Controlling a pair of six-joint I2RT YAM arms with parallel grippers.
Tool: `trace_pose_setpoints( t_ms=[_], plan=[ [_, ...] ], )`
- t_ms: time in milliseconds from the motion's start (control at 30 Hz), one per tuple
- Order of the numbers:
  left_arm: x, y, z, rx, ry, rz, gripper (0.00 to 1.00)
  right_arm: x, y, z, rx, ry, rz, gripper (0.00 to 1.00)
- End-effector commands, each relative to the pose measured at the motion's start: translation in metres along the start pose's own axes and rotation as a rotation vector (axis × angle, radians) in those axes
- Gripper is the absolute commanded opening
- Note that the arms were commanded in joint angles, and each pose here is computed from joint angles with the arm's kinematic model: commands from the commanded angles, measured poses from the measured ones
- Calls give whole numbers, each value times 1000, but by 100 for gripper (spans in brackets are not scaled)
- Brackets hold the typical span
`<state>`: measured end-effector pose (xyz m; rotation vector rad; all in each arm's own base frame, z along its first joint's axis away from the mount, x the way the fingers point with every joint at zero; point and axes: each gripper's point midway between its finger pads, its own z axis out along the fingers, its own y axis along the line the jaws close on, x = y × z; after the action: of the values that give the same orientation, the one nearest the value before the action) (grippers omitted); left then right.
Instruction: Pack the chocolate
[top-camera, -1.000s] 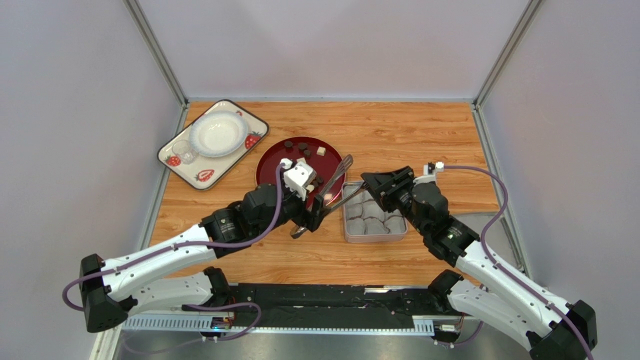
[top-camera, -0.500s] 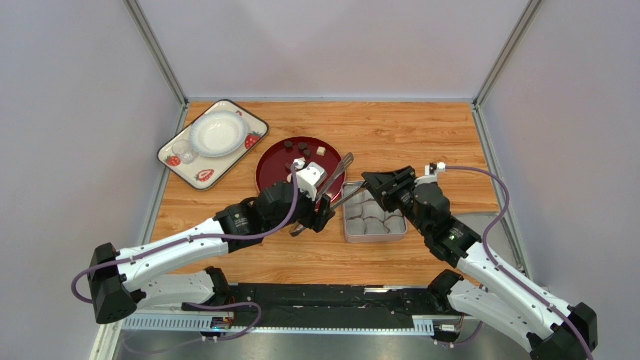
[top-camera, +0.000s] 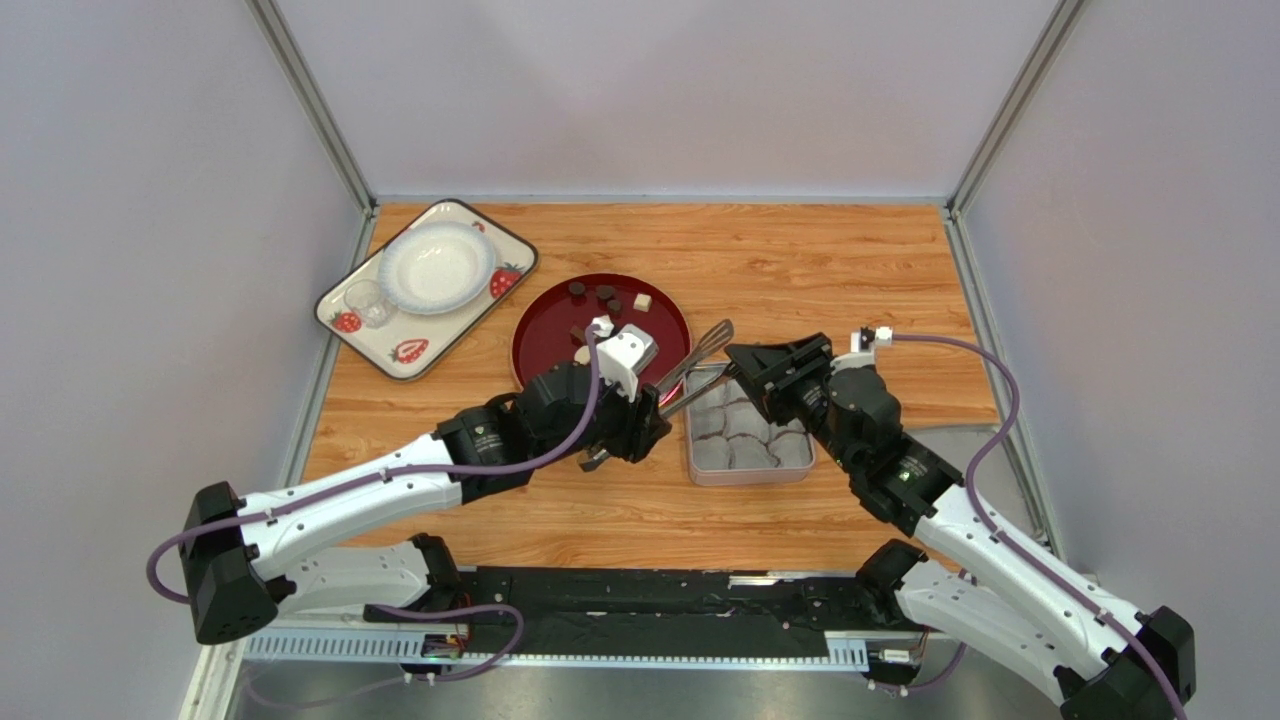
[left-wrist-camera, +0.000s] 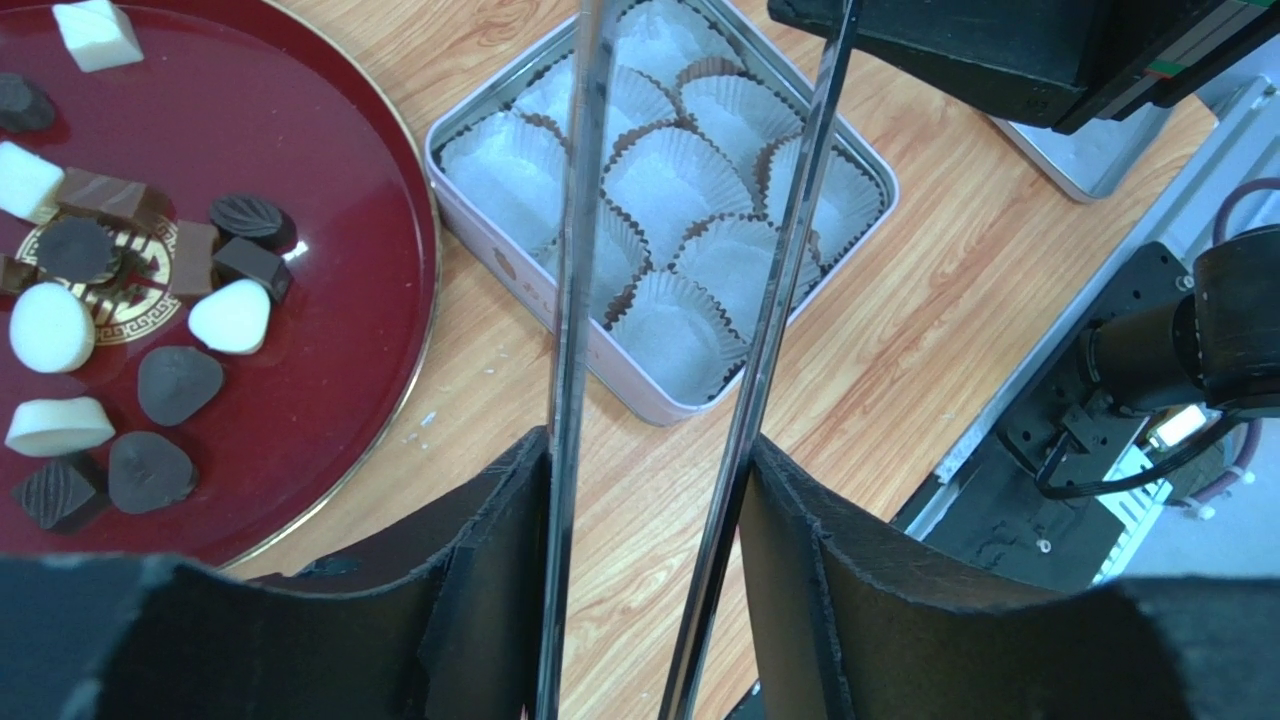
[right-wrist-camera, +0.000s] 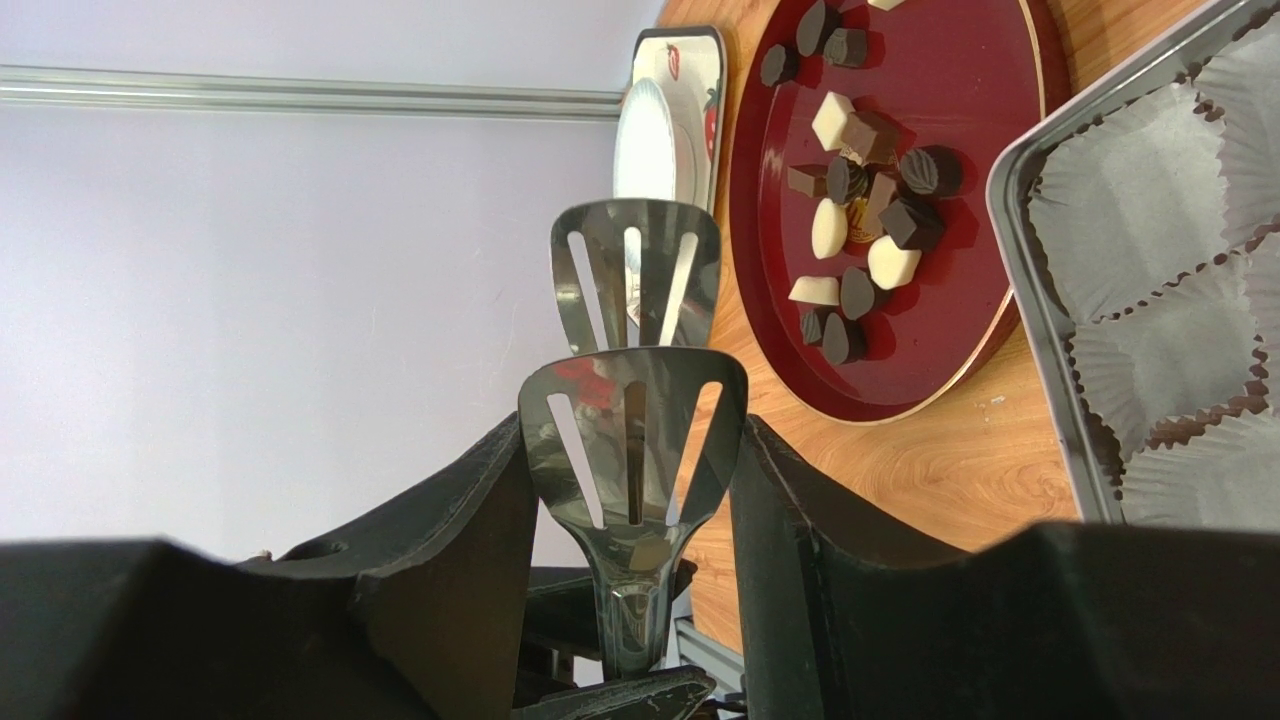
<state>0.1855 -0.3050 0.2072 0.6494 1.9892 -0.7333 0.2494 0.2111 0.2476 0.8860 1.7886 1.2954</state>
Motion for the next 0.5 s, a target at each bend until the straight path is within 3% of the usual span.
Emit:
trace_pose_setpoints(
  t_ms=[0, 333, 467],
  plan=[
    [-20, -7, -3, 7, -44, -39, 54, -7, 11, -2, -46, -31, 45, 16],
    [-23, 10, -13, -85, -42, -22, 41, -7, -3, 0, -5, -39, 33, 23],
    [-26, 15, -19, -115, -36, -13, 40, -9, -9, 0, 18, -47, 4, 45]
  ],
)
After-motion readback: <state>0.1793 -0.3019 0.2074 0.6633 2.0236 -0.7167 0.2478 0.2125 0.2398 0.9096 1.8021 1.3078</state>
